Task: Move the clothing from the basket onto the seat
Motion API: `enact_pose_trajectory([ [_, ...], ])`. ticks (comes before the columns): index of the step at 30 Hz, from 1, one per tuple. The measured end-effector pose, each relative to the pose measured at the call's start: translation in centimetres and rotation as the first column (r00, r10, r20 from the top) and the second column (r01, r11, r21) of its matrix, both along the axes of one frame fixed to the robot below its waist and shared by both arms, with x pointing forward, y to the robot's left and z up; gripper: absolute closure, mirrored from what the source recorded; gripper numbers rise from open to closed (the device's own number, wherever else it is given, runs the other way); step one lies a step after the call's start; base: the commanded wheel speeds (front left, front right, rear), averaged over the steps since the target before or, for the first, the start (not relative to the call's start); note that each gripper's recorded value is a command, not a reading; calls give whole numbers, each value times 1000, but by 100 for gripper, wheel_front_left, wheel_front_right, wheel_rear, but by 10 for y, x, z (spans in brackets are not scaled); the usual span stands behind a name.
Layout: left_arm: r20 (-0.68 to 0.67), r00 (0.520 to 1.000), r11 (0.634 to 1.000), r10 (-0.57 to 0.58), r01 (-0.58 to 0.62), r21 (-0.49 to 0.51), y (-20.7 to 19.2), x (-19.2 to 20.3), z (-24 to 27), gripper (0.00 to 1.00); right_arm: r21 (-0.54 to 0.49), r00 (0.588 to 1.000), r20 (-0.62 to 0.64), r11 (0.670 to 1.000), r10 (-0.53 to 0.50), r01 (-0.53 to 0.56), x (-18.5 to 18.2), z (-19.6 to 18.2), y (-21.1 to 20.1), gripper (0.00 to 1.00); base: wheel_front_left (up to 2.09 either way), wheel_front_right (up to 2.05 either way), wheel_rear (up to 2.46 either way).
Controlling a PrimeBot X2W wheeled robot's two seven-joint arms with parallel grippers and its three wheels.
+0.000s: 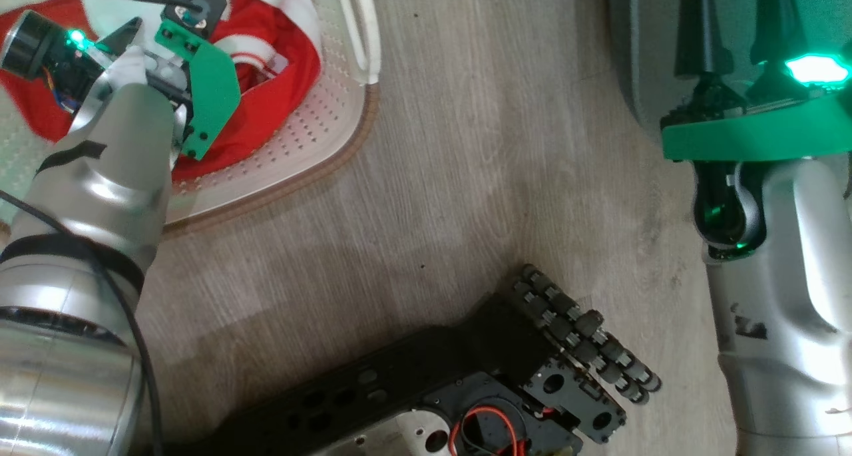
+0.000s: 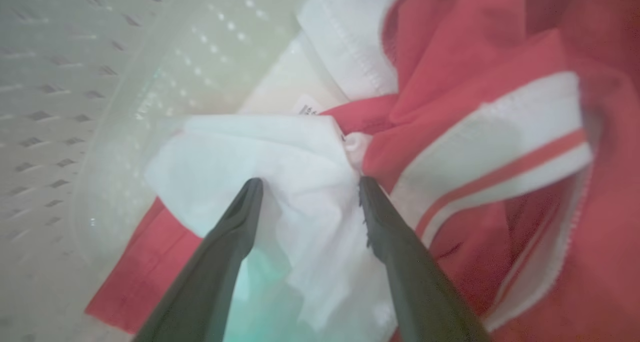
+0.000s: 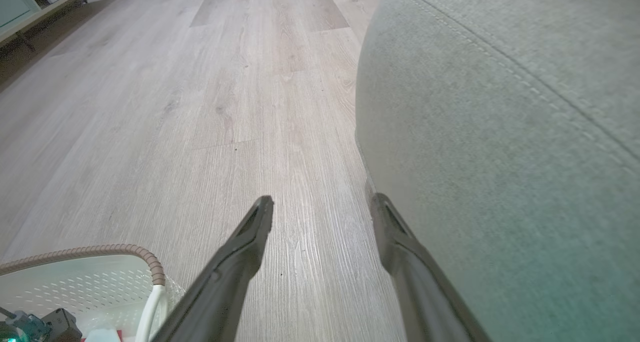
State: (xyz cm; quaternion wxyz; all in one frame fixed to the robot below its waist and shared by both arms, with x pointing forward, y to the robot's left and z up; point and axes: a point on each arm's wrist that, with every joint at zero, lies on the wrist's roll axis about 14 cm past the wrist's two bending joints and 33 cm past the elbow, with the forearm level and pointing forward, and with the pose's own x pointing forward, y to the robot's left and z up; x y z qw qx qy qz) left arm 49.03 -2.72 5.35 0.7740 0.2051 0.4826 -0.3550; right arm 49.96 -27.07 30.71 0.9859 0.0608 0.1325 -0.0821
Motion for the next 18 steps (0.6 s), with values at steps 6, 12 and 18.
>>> enact_pose_trajectory([
  [6,-36,999,999,-40,41,33,-2,-11,-7,0,-16,998,-15,998,-56,56,-18,4,-17,0,0,0,0],
  [12,-73,996,997,-58,60,37,2,-21,-10,100,-31,993,-48,994,-108,106,-38,0,-30,0,0,0,0],
  [18,-66,997,999,-36,37,13,2,-20,-7,100,-25,994,-38,994,-105,104,-34,2,-28,0,0,0,0],
])
